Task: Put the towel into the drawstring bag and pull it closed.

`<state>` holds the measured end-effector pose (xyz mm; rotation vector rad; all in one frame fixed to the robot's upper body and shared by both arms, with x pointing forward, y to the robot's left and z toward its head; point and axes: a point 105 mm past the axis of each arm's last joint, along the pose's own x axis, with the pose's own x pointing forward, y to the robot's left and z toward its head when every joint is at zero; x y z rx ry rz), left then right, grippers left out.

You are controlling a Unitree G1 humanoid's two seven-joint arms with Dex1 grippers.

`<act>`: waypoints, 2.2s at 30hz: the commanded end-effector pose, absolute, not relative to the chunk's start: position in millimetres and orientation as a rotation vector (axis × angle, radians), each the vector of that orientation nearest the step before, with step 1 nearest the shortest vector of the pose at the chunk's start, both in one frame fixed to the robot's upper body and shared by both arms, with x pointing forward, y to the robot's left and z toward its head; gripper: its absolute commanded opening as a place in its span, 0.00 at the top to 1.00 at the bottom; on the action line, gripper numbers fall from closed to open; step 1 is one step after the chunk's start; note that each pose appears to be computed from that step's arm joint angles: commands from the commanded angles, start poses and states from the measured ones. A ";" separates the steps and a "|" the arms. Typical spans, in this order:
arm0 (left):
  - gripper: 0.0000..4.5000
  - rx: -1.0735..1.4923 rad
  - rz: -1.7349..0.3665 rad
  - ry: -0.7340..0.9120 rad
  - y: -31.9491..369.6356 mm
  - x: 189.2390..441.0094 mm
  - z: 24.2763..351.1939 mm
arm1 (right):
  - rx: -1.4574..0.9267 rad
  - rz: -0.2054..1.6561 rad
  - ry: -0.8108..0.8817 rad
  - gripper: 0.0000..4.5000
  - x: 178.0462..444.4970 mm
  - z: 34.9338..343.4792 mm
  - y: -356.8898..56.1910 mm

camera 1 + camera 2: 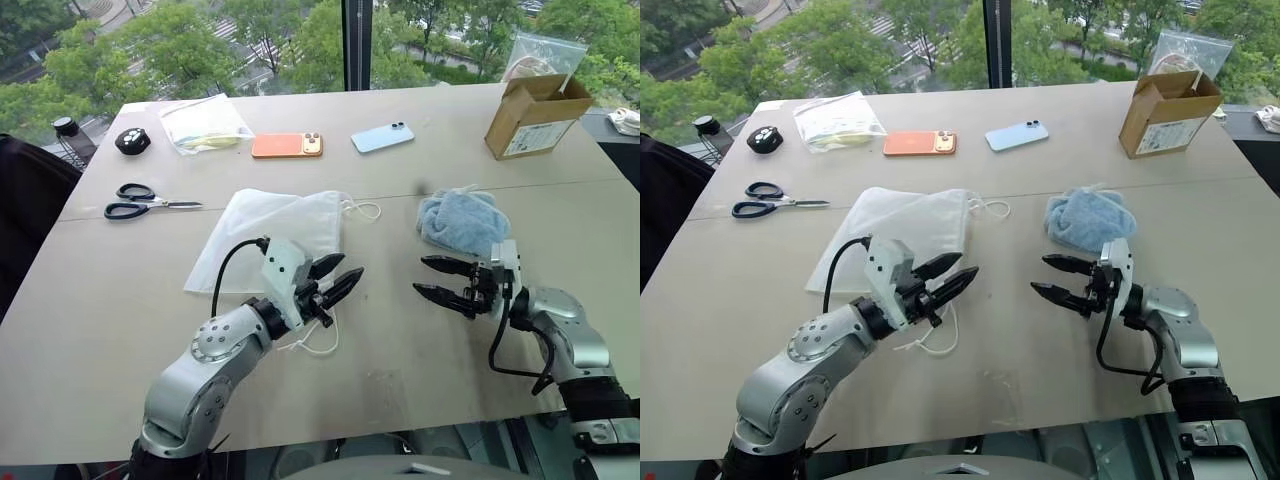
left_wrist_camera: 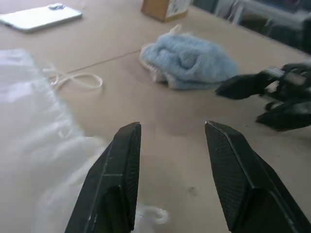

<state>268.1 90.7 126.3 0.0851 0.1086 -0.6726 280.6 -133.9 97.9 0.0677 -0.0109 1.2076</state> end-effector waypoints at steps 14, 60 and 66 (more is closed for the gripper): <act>0.01 0.314 -0.283 0.108 86.7 302.5 118.6 | 0.022 1.175 -0.018 0.29 278.3 115.4 -148.3; 0.87 0.645 -0.288 -0.023 122.8 283.3 145.2 | -0.019 1.185 -0.176 0.29 286.2 123.2 -136.7; 0.31 0.770 -0.259 -0.030 133.2 281.8 139.7 | -0.016 1.188 -0.167 0.29 286.6 121.3 -137.3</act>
